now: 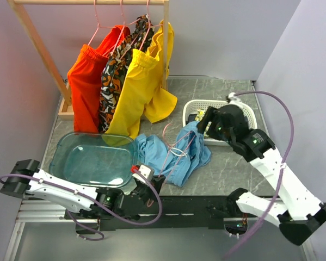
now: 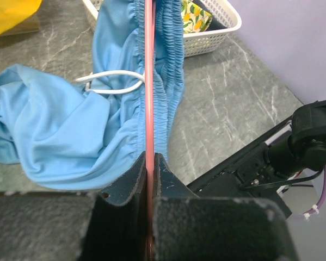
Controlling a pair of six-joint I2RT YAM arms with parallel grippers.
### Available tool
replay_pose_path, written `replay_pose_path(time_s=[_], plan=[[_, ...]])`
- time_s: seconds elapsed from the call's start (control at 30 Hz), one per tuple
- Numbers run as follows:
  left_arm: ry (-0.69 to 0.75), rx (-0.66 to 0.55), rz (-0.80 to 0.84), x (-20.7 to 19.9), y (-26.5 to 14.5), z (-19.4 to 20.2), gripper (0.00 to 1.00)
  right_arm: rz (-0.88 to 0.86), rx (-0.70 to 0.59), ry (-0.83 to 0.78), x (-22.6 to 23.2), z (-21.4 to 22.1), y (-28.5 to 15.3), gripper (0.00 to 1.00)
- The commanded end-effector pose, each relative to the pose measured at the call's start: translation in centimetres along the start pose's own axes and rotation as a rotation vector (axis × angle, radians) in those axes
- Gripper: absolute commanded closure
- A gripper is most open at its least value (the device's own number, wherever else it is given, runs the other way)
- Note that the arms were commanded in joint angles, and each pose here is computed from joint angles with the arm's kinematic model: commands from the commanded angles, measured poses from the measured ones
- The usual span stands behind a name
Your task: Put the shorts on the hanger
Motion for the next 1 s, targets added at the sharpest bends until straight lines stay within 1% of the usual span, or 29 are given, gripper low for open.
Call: replay_pose_path(time_s=[0.0, 0.03, 0.07, 0.1, 0.23, 0.37, 0.47, 0.57, 0.67, 0.8, 0.83, 0.9, 0.93, 0.97], plan=[[-0.095, -0.056, 0.028, -1.3, 0.6, -1.0, 0.99, -0.040, 0.039, 0.138, -1.8, -0.5, 1.7, 0.23], [-0.089, -0.052, 0.032, -1.4, 0.6, -0.8, 0.99, -0.030, 0.024, 0.189, -2.7, -1.2, 2.2, 0.23], [-0.085, -0.049, 0.038, -1.4, 0.7, -0.7, 0.99, -0.016, 0.044, 0.212, -3.2, -1.0, 3.0, 0.24], [-0.083, -0.051, 0.042, -1.6, 0.7, -0.8, 0.99, -0.054, 0.081, 0.244, -3.0, -1.0, 3.2, 0.24], [-0.043, -0.040, 0.064, -2.1, 1.1, -0.5, 0.99, -0.018, 0.135, 0.325, -3.3, -1.0, 4.5, 0.25], [0.012, -0.018, 0.096, -3.0, 1.5, 0.1, 0.99, -0.014, 0.134, 0.400, -3.3, -0.7, 5.1, 0.25], [0.047, -0.012, 0.104, -3.6, 1.8, 0.4, 0.99, 0.000, 0.172, 0.406, -3.6, 0.1, 6.0, 0.25], [0.079, -0.022, 0.109, -4.0, 2.1, 0.4, 0.99, 0.068, 0.211, 0.397, -4.5, 1.2, 6.8, 0.30], [0.122, -0.020, 0.107, -4.5, 2.5, 0.8, 0.99, 0.132, 0.215, 0.391, -5.7, 2.3, 7.2, 0.33], [0.148, -0.011, 0.115, -4.9, 2.8, 1.2, 0.99, 0.193, 0.192, 0.396, -7.7, 2.8, 7.2, 0.33], [0.153, -0.006, 0.125, -5.0, 2.8, 1.4, 0.99, 0.193, 0.207, 0.400, -8.1, 3.4, 7.4, 0.33], [0.153, -0.007, 0.131, -5.1, 2.9, 1.5, 0.99, 0.143, 0.231, 0.407, -7.9, 3.7, 7.8, 0.40], [0.160, -0.008, 0.130, -5.2, 2.9, 1.6, 0.99, 0.139, 0.245, 0.404, -8.0, 4.0, 7.9, 0.46], [0.170, -0.006, 0.129, -5.3, 3.1, 1.7, 0.99, 0.131, 0.252, 0.402, -8.0, 4.1, 8.0, 0.54]])
Point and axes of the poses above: each gripper's point midway between its finger pads, its own y axis out along the fingers, its own x axis along the line the jaws close on, z = x × y, the point moved 8 cm from there along -y, back along the fingers, and after that the axes turned 2 degrees about -y, right-handed, at the moved point
